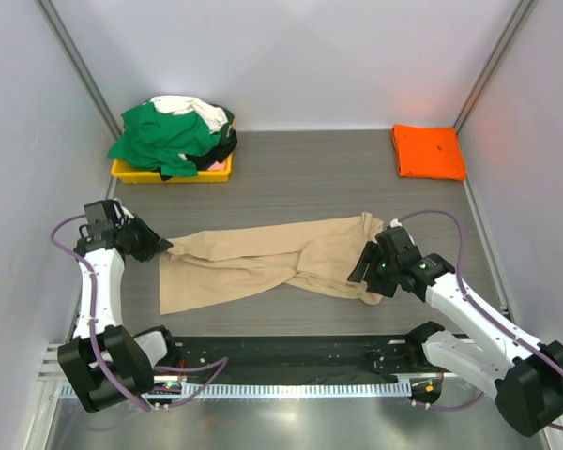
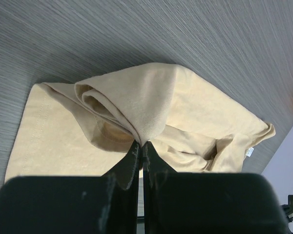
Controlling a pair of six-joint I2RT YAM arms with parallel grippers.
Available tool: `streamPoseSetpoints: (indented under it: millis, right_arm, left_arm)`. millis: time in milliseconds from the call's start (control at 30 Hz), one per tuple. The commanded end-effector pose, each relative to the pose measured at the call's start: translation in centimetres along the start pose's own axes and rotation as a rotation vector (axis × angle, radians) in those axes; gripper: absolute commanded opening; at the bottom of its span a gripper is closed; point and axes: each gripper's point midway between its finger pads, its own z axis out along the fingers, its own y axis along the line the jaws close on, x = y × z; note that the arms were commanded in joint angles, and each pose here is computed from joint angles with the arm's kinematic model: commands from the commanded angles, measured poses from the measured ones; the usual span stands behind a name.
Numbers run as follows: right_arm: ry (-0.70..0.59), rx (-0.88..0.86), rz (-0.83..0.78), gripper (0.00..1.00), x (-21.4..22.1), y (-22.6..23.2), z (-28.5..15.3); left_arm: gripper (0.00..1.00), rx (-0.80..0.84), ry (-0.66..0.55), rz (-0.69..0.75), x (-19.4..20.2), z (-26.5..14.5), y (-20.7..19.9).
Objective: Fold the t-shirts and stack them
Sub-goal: Flatten the tshirt out
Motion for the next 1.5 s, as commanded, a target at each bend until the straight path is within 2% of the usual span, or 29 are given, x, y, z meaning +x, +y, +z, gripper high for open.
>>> streamPoseSetpoints:
  millis: [0, 167, 200, 300, 433, 700, 1033, 1467]
  right_arm:
    - [-0.057, -0.083, -0.033, 0.63, -2.4, 3.3, -0.8]
    - [-0.078, -0.072, -0.056, 0.59, -3.2, 4.3, -2.0]
    - [-0.135, -0.025, -0.059, 0.59, -4.2, 3.7, -2.2]
    - [-0.156, -0.039, -0.084, 0.57, -4.3, 4.5, -3.3]
    - [-0.129, -0.071, -0.087, 0.57, -2.9, 5.7, -3.1]
    - [-0.036, -0.063, -0.089, 0.56, 1.1, 5.0, 0.6]
    - [-0.082, 0.052, -0.157, 0.56, -0.1, 3.4, 2.7]
    - [-0.138, 0.125, -0.143, 0.56, -2.7, 1.1, 2.7]
  left_arm:
    - [0.00, 0.046, -0.031, 0.048, -0.4, -0.4, -1.0]
    - [0.00, 0.052, -0.039, 0.056, -0.4, -0.5, -1.2]
    - [0.00, 0.051, -0.038, 0.054, -0.4, -0.4, -1.1]
    - [0.00, 0.054, -0.040, 0.055, -0.4, -0.4, -1.2]
    - [0.00, 0.058, -0.042, 0.056, -0.4, -0.5, -1.3]
    - [0.00, 0.060, -0.047, 0.058, -0.4, -0.6, -1.3]
    - [0.00, 0.059, -0.049, 0.060, -0.5, -0.6, -1.3]
    - [0.00, 0.056, -0.049, 0.061, -0.4, -0.6, -1.3]
